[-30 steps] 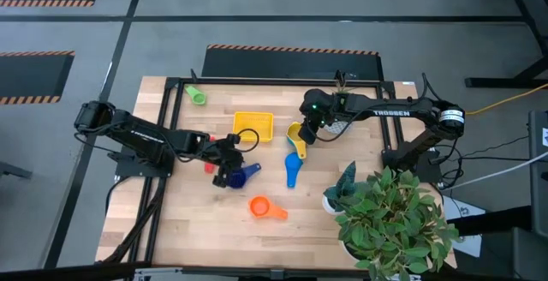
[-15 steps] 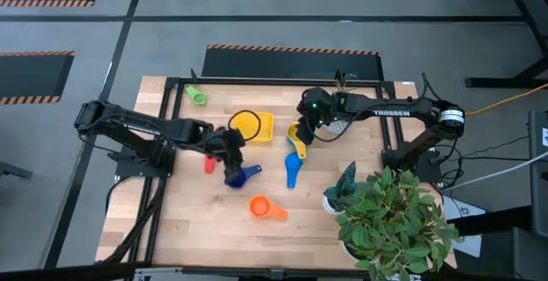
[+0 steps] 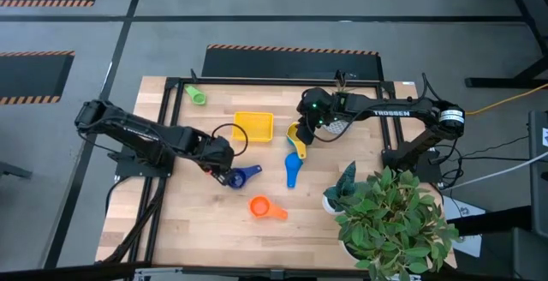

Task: Nest measuring cups in basket
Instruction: Stack the dark blue measuring cup into the yellow measuring cup

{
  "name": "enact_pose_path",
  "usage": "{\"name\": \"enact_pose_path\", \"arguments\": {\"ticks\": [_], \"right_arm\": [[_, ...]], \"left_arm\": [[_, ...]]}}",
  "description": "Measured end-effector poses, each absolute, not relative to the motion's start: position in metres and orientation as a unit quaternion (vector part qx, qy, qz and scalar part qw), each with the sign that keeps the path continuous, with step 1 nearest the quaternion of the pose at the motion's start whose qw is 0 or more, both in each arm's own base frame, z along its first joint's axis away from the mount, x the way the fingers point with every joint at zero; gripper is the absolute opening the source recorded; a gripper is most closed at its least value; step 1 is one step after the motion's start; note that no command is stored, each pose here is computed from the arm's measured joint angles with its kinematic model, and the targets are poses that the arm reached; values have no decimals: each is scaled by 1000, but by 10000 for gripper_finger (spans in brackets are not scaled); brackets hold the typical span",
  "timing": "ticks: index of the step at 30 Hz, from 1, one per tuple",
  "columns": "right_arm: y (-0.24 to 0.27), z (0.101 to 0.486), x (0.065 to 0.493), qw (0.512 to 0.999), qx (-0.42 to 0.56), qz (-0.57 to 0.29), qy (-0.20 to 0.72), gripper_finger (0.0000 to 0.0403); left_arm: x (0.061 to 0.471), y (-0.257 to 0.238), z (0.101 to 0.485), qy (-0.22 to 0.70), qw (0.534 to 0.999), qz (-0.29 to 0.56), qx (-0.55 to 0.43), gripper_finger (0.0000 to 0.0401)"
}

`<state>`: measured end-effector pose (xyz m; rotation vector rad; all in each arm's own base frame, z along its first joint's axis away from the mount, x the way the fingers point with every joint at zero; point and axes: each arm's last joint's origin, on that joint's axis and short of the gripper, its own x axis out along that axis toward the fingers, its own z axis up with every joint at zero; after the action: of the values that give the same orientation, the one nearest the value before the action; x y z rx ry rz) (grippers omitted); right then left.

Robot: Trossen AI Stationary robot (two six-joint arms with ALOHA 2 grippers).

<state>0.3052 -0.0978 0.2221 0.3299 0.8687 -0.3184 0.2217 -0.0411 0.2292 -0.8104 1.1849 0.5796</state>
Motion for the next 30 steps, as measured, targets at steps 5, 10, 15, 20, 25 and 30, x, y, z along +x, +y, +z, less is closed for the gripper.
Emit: {"name": "enact_pose_path", "arguments": {"ticks": [5, 10, 15, 20, 25, 30], "right_arm": [[-98, 222, 305, 882, 158, -153, 417, 138], [-98, 222, 305, 882, 158, -153, 417, 138], [-98, 222, 305, 882, 158, -153, 417, 138], [-98, 222, 305, 882, 158, -153, 417, 138], [-98, 222, 305, 882, 158, -153, 417, 138], [-98, 222, 305, 882, 158, -153, 417, 138]], "left_arm": [[220, -41, 213, 524, 711, 272, -383, 103], [221, -41, 197, 499, 715, 268, -411, 105], [221, -41, 185, 480, 726, 254, -422, 102], [219, -41, 177, 476, 728, 252, -425, 102], [215, -40, 169, 477, 718, 263, -433, 102], [214, -40, 160, 464, 725, 251, -443, 102]]}}
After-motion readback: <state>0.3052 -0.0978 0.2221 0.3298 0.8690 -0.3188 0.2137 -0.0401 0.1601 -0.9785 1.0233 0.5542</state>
